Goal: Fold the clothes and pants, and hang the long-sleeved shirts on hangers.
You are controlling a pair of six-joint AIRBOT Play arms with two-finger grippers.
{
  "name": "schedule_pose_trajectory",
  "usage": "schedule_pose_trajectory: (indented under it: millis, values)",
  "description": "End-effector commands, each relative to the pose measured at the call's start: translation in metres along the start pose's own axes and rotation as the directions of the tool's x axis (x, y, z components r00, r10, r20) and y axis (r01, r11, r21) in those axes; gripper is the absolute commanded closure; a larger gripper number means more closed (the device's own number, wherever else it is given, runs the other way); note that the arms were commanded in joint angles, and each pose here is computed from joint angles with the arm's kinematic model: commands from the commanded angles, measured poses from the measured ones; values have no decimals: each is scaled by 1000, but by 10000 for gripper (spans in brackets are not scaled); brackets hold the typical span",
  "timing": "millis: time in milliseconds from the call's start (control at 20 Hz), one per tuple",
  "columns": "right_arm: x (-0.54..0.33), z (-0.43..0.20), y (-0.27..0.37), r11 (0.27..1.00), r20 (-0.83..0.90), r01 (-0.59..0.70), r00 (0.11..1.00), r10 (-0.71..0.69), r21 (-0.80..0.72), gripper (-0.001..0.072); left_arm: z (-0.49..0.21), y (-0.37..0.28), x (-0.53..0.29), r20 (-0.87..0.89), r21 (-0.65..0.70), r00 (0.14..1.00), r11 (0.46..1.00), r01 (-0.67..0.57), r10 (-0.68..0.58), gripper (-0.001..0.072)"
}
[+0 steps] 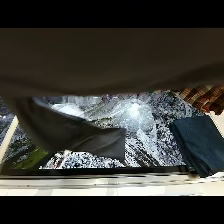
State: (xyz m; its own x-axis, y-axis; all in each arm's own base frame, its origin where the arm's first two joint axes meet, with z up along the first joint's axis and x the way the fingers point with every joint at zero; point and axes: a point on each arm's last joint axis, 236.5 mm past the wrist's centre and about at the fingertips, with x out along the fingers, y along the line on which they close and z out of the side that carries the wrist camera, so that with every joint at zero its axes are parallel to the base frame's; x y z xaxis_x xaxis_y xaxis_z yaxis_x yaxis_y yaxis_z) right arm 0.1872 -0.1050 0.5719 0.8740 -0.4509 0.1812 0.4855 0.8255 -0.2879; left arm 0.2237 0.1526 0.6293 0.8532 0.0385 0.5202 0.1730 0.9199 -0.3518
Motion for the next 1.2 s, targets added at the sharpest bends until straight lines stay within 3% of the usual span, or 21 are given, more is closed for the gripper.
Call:
schedule_pose_trajectory:
  millis: [0, 100, 200, 350, 500, 700, 950, 1000, 1050, 1100, 1150]
  values:
    - [9, -28, 45, 988, -89, -156, 984, 157, 19, 692, -10, 44, -34, -92, 6, 989, 993, -117, 117, 692]
    - [25, -89, 122, 924, -274, -370, 882, 382, 98, 692, -54, 82, -41, -252, 37, 940, 973, -228, 230, 691]
    - [37, -166, 182, 862, -476, -475, 725, 497, 176, 692, -100, 123, -50, -397, 105, 844, 932, -347, 359, 692]
    - [48, -279, 239, 829, -681, -495, 515, 520, 259, 692, -180, 183, -65, -583, 206, 651, 864, -460, 486, 692]
    - [61, -367, 293, 802, -741, -496, 388, 549, 334, 693, -296, 234, -77, -772, 217, 452, 854, -472, 446, 693]
    - [132, -455, 357, 819, -715, -446, 431, 550, 361, 694, -450, 317, -56, -821, 186, 374, 821, -539, 432, 693]
    - [224, -510, 429, 803, -611, -342, 523, 594, 488, 689, -580, 378, -42, -816, -52, 414, 663, -747, 404, 687]
    - [236, -512, 440, 787, -586, -319, 533, 610, 529, 686, -590, 388, -37, -792, -109, 445, 620, -777, 418, 522]
    - [245, -511, 449, 768, -569, -303, 531, 628, 565, 548, -591, 391, -31, -775, -178, 476, 579, -796, 416, 165]
    - [248, -507, 453, 757, -565, -301, 521, 640, 580, 283, -586, 393, -28, -762, -215, 495, 559, -801, 417, 55]
    - [248, -502, 451, 756, -577, -316, 499, 646, 573, 177, -575, 395, -28, -761, -199, 499, 584, -787, 415, 54]
